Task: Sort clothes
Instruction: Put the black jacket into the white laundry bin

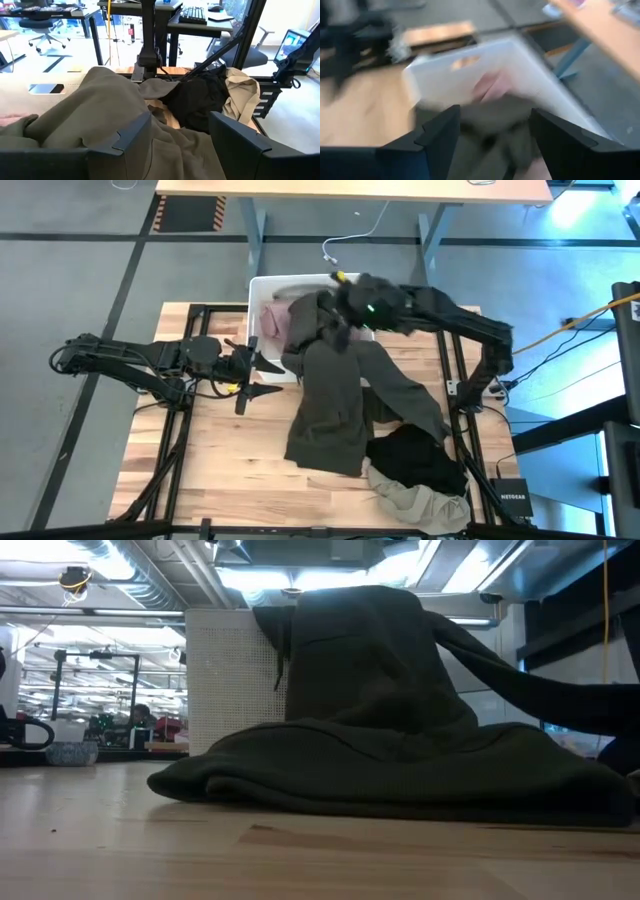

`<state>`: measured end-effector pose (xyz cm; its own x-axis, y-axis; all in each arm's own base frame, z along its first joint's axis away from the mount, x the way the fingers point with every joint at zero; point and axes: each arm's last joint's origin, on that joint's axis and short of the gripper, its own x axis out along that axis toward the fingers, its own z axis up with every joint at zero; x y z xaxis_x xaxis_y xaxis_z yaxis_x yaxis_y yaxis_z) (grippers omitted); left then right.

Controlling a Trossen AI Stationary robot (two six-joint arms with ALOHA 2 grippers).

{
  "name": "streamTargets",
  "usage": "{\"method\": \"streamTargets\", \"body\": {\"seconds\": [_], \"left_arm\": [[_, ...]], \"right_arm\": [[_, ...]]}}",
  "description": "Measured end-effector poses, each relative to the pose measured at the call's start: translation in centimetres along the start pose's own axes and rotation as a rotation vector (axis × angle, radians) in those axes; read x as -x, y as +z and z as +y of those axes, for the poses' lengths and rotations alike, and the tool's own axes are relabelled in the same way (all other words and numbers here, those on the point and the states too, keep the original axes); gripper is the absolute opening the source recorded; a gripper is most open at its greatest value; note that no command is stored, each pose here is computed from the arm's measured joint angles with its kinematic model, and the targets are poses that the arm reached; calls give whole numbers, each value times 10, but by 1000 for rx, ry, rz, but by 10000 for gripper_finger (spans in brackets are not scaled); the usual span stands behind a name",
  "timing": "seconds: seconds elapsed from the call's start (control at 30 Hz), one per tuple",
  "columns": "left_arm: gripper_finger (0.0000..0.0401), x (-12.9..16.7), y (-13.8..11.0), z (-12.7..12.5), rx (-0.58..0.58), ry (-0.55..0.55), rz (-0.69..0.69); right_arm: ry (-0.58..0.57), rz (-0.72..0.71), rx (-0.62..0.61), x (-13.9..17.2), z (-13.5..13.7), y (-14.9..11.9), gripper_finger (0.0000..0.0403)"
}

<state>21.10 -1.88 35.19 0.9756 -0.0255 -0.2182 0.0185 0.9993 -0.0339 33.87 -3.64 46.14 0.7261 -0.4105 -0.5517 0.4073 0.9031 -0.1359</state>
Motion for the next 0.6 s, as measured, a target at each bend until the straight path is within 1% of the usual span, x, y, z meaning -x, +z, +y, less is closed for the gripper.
{"method": "streamTargets", "body": {"seconds": [0.07,0.17,0.2,0.27,0.37,0.43,0.53,0.6], "left_arm": [[194,0,-2,0,-2,1,17],[194,0,-2,0,0,1,21],[194,0,-2,0,4,1,20],[194,0,-2,0,17,2,21],[194,0,-2,0,22,1,20],[194,0,-2,0,25,1,21],[194,0,-2,0,27,2,20],[194,0,-2,0,23,1,19]], "right_arm": [[50,74,19,20,15,-8,260],[102,230,65,39,44,-31,259],[108,278,79,44,53,-39,259],[82,356,114,50,74,-58,259],[27,418,201,47,105,-90,259],[23,484,254,40,122,-115,259],[66,534,259,26,135,-152,259],[114,550,216,14,137,-176,259]]}}
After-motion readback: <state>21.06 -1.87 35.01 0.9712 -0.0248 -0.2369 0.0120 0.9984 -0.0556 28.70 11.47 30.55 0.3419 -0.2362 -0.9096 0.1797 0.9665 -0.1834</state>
